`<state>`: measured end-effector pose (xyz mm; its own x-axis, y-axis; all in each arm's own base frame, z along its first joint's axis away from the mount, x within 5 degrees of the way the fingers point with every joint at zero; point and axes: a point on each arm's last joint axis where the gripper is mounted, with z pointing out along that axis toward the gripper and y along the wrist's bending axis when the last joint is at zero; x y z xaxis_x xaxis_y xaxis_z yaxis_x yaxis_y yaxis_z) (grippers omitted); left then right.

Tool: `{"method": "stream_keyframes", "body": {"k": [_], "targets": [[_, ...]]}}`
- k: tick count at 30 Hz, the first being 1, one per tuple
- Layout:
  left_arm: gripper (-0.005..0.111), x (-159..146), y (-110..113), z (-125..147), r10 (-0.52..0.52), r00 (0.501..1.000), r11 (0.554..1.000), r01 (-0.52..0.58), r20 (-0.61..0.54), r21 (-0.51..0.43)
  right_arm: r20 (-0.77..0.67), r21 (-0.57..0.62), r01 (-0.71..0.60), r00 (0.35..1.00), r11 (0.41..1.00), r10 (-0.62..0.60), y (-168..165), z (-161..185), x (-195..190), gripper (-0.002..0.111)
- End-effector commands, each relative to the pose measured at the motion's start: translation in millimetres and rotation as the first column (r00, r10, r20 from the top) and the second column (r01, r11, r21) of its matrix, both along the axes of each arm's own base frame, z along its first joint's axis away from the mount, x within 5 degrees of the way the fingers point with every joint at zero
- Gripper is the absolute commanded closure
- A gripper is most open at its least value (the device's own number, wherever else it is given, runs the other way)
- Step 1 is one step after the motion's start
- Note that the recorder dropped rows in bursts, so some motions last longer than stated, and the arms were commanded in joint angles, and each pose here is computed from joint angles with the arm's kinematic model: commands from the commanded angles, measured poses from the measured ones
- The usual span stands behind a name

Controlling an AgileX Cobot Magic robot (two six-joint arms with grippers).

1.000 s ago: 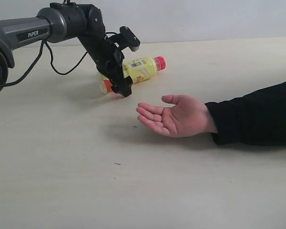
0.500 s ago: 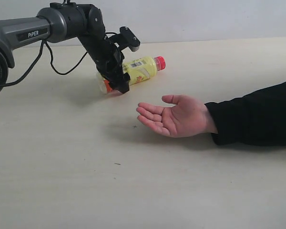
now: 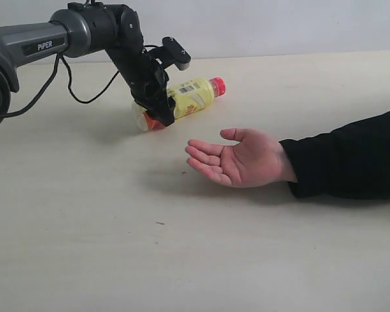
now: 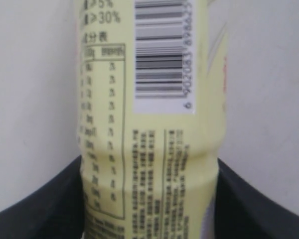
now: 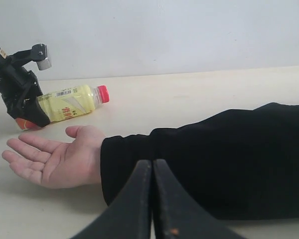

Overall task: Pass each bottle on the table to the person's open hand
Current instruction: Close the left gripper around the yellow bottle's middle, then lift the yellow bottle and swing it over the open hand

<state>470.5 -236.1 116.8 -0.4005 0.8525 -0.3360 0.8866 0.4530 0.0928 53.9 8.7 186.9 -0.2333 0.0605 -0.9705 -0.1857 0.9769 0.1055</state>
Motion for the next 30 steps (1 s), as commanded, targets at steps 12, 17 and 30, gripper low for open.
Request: {"method": "stream_keyframes", "body": {"k": [12, 17, 30], "targets": [[0.107, -12.1, 4.3, 59.0, 0.157, 0.986, 0.985, -0.161, -0.061, -0.062, 0.009, -0.007, -0.007, 1.0, 1.0, 0.007, 0.3, -0.7, -0.1, 0.108], [0.107, -20.6, 6.3, 71.4, 0.183, 0.975, 0.98, -0.19, -0.124, -0.052, 0.009, -0.007, -0.007, 1.0, 1.0, 0.007, 0.3, -0.7, -0.1, 0.108], [0.107, -47.0, -14.3, 100.2, 0.212, 0.948, 0.964, -0.242, -0.236, -0.107, 0.009, -0.007, -0.007, 1.0, 1.0, 0.007, 0.3, -0.7, -0.1, 0.108]]}}
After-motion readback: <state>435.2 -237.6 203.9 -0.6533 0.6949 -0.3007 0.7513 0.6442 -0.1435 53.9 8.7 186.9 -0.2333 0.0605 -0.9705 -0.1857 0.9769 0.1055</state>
